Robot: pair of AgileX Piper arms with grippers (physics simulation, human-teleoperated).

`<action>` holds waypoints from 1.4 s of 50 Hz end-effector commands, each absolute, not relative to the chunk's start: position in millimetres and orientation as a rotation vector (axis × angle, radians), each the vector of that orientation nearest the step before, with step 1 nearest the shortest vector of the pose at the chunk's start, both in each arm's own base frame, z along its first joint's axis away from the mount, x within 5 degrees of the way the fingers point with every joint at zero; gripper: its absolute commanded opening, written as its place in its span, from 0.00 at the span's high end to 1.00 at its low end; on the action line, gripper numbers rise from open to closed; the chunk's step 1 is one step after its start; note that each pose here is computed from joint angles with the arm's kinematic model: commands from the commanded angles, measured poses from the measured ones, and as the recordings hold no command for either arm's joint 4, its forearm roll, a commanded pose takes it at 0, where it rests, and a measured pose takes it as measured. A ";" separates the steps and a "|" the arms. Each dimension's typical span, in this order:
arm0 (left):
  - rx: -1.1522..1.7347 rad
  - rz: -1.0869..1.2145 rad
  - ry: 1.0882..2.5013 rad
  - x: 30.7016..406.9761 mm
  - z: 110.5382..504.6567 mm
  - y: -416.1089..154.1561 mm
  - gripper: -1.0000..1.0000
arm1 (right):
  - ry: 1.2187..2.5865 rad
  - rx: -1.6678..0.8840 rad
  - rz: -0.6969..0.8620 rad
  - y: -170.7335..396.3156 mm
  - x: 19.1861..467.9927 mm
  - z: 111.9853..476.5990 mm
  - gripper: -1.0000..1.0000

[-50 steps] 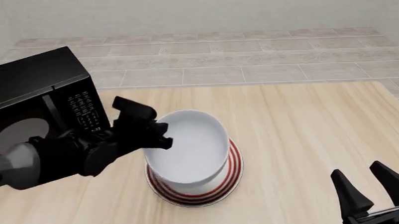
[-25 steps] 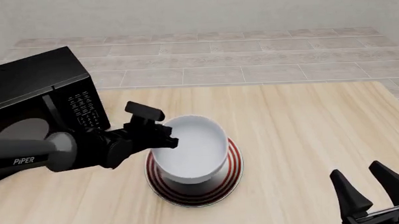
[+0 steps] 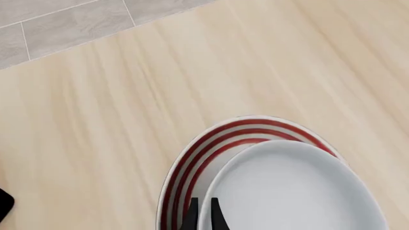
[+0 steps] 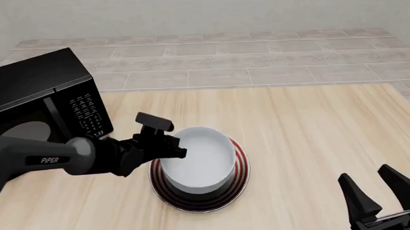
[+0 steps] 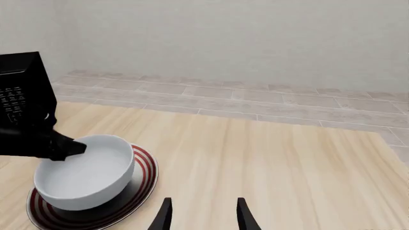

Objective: Pick up the white bowl and put it on the plate.

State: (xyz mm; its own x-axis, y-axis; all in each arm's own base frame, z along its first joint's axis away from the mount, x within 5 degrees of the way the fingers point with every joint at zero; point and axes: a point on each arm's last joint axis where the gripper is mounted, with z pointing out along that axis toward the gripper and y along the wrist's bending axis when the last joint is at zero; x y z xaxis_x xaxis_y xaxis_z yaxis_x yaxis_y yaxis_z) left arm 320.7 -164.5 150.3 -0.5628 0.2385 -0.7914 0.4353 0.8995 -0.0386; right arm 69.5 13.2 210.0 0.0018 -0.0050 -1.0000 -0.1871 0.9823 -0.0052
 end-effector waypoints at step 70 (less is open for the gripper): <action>0.338 -0.531 1.851 165.0 290.1 -104.3 0.00 | 1.564 -0.152 0.144 13.2 69.1 209.9 0.00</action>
State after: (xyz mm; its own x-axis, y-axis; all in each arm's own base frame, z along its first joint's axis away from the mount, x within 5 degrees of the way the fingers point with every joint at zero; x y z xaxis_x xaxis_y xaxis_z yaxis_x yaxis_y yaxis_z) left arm 197.2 -129.5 276.6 -0.3802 0.0143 -0.9248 0.4835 0.8554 -0.1855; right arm 67.9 12.9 209.8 0.0041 -0.0047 -1.0000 -0.1872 0.9823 -0.0054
